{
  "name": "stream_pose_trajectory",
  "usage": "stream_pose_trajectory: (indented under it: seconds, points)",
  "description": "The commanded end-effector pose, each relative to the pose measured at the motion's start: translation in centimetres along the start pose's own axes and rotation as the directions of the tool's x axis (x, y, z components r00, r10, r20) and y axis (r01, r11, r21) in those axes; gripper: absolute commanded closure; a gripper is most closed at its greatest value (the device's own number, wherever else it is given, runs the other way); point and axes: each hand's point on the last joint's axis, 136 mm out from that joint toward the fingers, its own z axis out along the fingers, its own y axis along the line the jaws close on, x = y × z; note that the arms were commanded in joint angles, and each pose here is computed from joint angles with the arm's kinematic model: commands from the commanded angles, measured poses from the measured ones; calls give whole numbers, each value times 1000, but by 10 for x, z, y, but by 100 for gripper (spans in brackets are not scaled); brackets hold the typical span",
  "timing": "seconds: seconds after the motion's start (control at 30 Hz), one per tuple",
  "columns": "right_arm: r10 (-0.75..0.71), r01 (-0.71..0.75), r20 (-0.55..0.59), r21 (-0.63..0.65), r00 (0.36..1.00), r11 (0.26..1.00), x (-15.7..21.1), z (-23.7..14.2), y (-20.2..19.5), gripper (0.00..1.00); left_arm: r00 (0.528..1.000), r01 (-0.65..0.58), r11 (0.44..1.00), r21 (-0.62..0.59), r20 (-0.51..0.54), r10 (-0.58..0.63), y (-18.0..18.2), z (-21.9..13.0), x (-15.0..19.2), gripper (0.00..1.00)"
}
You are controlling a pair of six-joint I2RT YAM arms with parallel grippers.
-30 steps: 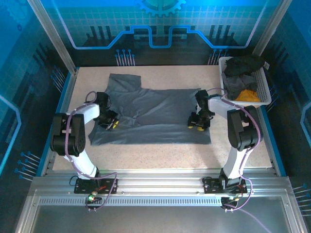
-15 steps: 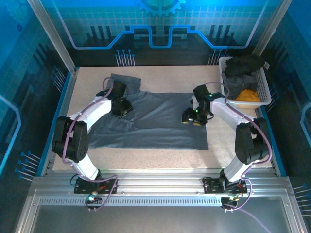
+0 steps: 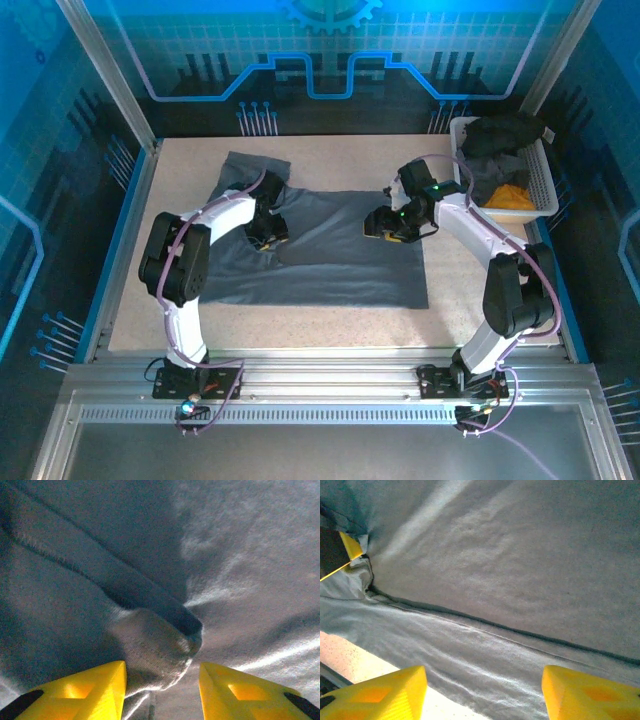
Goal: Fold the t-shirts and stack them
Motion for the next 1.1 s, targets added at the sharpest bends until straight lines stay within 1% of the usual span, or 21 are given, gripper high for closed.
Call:
stream_pose_trajectory:
  seconds: [0.0,0.3,0.37,0.43,0.63,0.83,0.93,1.07]
  points:
    - [-2,2,-2,-44,1000,999,-4,-1,8,37,999,-51,999,1,17,51,-7,2,-7,59]
    - [5,-6,-5,-50,1000,999,-3,-1,8,37,994,-109,993,-50,10,109,-4,13,-12,72]
    - [10,-10,-5,-54,1000,998,-2,-1,9,37,993,-112,992,-50,19,113,-4,11,-13,79]
    - [13,-13,-4,-57,1000,998,-3,0,9,37,993,-116,992,-40,33,117,-7,8,-14,85]
    - [20,-21,-14,-57,1000,998,-1,4,8,37,989,-138,990,-24,58,139,-21,-4,-14,96]
    - [18,-19,-20,-57,1000,998,-1,6,7,37,981,-178,984,-30,72,180,-31,-10,-8,98]
    - [20,-22,-28,-62,999,998,-1,8,8,37,979,-193,980,-43,59,195,-29,-5,-4,97]
    - [20,-22,-36,-64,999,998,0,10,7,38,976,-206,978,-41,61,208,-31,0,-5,93]
